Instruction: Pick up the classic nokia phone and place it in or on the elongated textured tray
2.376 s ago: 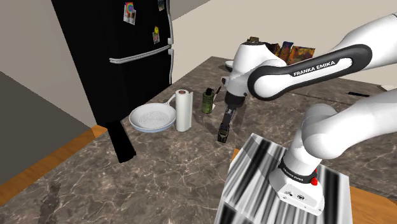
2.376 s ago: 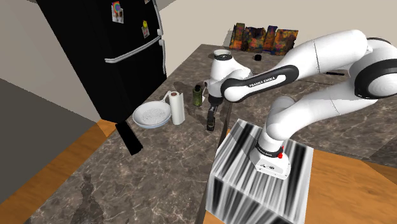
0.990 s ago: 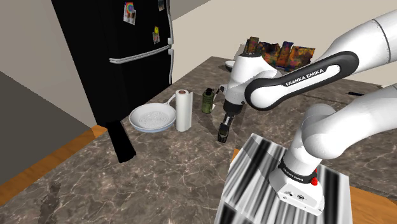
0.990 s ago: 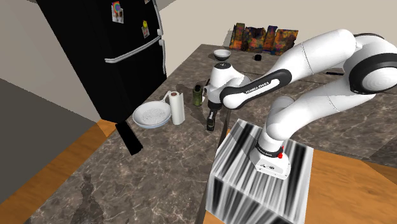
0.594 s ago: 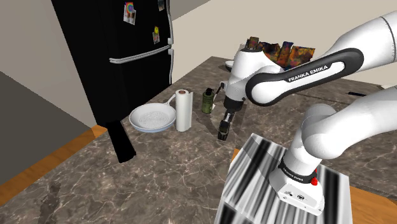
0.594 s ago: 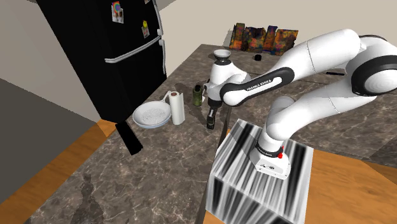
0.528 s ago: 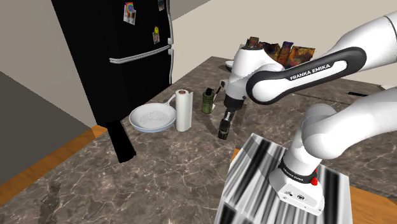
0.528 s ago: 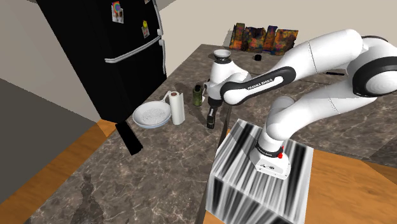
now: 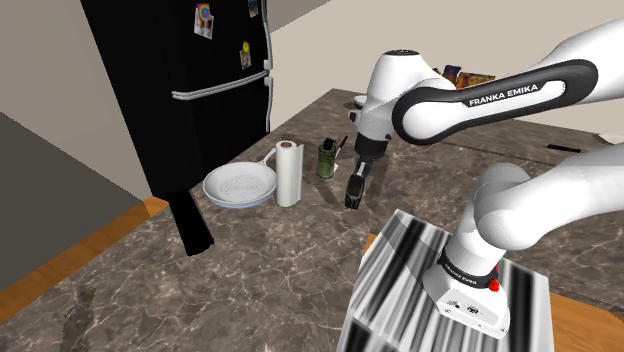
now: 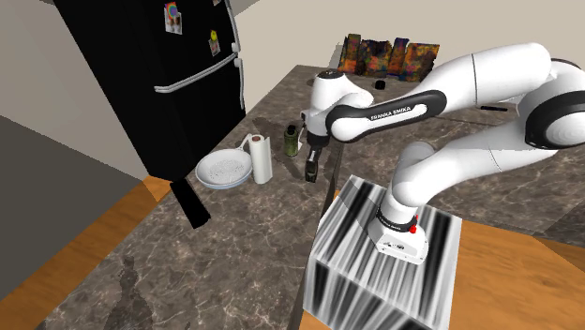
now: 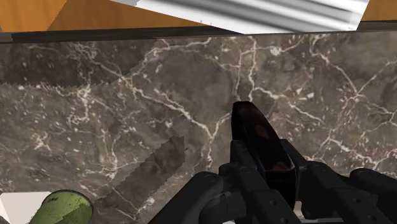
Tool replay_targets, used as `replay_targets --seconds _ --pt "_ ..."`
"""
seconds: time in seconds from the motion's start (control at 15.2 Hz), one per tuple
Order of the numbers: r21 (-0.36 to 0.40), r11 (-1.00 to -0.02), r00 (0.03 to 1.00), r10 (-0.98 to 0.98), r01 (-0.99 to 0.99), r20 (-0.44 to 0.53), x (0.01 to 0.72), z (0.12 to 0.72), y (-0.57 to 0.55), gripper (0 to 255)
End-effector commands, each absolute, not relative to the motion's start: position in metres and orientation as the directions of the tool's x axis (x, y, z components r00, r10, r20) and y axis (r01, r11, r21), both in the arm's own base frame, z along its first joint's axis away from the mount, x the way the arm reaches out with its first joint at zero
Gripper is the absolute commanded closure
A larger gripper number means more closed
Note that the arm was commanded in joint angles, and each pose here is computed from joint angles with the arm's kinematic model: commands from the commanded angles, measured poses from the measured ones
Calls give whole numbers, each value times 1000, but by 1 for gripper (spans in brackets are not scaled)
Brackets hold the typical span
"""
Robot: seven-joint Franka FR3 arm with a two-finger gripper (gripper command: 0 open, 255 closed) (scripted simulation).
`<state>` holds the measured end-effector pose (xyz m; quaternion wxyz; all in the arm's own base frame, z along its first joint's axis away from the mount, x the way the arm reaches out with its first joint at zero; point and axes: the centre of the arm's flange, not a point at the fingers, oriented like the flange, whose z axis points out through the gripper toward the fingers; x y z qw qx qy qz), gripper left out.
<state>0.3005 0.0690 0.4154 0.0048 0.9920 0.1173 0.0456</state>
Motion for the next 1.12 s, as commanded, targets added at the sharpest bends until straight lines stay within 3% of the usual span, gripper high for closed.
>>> replay_targets --seconds 0.0,0.66,1.06 --pt "20 -972 968 233 232 89 300 426 68 255" --pt "20 -972 968 233 232 89 300 475 68 255" --pt "20 -972 968 233 232 89 358 480 123 255"
